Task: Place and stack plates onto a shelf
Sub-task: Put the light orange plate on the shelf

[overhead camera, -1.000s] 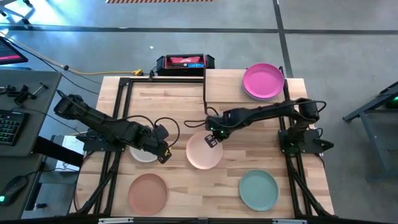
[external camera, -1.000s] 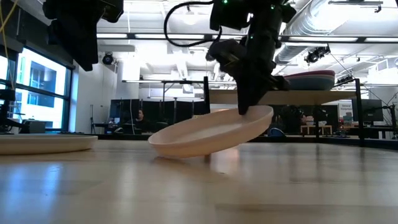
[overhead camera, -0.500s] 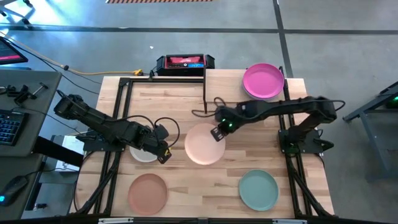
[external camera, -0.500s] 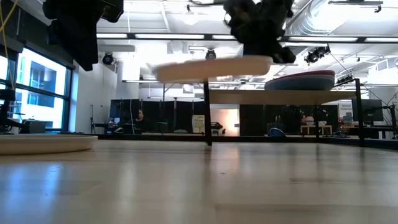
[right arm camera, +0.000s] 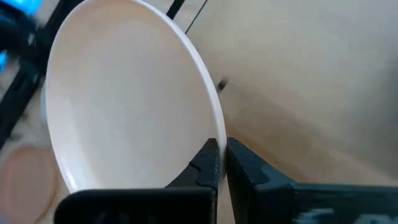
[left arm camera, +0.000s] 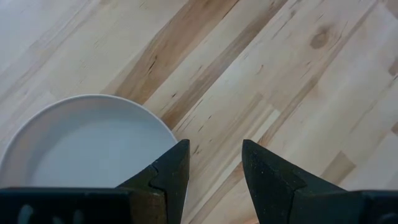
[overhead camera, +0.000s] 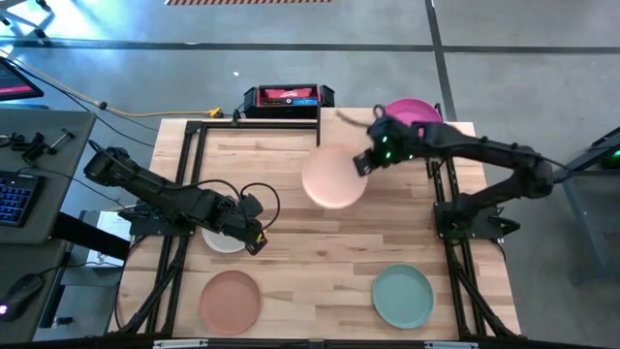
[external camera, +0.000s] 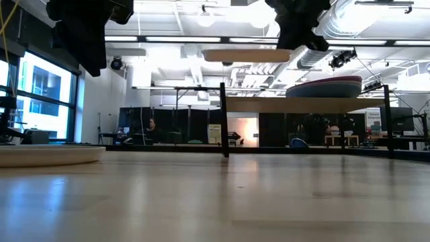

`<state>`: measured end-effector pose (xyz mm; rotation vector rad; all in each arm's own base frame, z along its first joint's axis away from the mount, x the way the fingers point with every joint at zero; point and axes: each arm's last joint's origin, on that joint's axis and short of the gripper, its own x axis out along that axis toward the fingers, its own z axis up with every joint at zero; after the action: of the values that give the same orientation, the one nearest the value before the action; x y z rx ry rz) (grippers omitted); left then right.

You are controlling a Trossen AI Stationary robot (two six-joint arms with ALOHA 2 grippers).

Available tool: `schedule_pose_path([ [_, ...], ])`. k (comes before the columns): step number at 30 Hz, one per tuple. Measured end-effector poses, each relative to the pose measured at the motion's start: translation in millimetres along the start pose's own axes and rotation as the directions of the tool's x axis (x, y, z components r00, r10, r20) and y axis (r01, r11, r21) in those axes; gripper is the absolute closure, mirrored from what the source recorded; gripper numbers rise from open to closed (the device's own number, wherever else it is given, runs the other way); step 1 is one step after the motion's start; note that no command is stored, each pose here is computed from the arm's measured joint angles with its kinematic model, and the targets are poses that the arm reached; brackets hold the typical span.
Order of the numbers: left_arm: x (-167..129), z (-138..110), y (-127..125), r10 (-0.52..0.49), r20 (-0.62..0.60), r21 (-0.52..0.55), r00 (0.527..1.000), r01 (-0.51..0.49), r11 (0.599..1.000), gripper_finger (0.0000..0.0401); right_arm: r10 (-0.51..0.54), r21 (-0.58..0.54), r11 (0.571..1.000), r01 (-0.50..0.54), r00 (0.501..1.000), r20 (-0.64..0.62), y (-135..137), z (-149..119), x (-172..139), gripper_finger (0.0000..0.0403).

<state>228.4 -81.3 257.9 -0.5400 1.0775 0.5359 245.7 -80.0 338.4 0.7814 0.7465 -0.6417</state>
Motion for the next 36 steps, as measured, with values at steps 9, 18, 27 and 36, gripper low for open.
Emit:
schedule_pose_path([
  [9,0,0,0,-0.002,0.001,-0.004,1.0,0.002,1.0,0.0263,-0.088,0.114,0.991,0.077,0.992,0.095,-54,41,-4,0.0403],
  [18,0,0,0,-0.002,0.001,-0.004,1.0,0.002,1.0,0.0263,-0.136,0.177,0.979,0.1,0.969,0.205,-84,65,-9,0.0403],
  [27,0,0,0,0.0,0.003,-0.003,1.0,0.0,1.0,0.0263,-0.192,0.186,0.969,0.161,0.968,0.163,-99,75,13,0.0403],
  [36,0,0,0,0.002,0.002,-0.001,1.0,-0.002,1.0,0.0263,-0.204,0.188,0.966,0.179,0.971,0.122,-102,78,30,0.0403],
])
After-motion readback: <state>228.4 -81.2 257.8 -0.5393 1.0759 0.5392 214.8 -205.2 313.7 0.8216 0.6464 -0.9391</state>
